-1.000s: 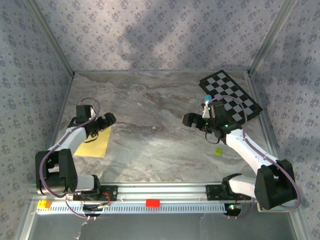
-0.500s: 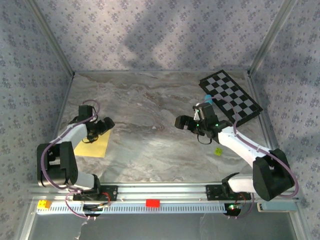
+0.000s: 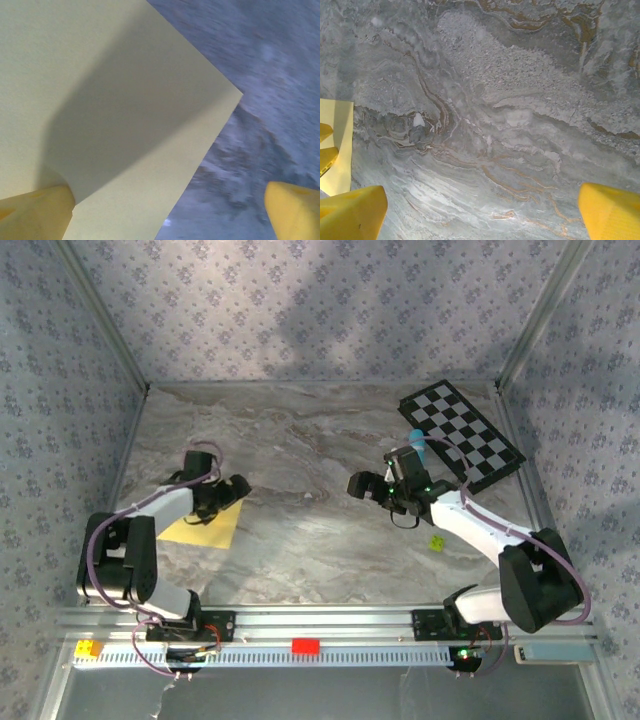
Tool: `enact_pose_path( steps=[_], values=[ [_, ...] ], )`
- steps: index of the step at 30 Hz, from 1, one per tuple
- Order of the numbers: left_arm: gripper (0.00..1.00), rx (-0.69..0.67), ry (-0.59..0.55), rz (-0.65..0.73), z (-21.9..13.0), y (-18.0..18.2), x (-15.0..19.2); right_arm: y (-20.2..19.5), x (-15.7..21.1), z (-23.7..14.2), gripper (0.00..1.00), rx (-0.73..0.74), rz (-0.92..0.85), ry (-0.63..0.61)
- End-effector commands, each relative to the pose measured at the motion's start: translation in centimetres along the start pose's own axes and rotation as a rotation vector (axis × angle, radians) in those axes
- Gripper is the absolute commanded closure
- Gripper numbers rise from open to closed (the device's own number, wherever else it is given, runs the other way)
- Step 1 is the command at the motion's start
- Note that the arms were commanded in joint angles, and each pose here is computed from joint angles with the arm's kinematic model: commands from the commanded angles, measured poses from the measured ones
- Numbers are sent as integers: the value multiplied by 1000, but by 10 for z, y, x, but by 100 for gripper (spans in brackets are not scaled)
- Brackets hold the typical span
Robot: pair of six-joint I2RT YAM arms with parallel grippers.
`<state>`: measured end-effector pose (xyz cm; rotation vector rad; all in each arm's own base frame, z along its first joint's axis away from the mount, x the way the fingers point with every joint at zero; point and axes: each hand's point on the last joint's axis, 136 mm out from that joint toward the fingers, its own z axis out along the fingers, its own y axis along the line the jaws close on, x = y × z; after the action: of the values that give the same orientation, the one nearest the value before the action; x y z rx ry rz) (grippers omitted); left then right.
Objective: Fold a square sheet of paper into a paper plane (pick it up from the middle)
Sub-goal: Move the square sheet of paper to the center of the table.
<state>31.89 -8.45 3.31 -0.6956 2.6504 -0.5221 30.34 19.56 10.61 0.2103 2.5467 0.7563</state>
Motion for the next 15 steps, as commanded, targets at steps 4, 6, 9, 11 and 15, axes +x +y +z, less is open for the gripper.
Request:
enact_pose_path(
  steps=[4, 6, 9, 11, 15],
  values=[
    [0, -37, 152, -98, 32, -30, 75, -12, 6, -1, 0, 55, 62, -12],
    [0, -24, 139, -98, 36, -51, 84, -17, 10, -2, 0, 67, 80, -12],
    [0, 0, 132, -47, 41, -84, 97, -26, 15, -4, 0, 86, 100, -17],
    [0, -8, 137, -9, 43, -101, 103, -32, 19, -6, 0, 102, 106, -17],
    [0, 18, 130, 66, 36, -132, 107, -37, 23, -13, 0, 117, 103, -14]
  ],
)
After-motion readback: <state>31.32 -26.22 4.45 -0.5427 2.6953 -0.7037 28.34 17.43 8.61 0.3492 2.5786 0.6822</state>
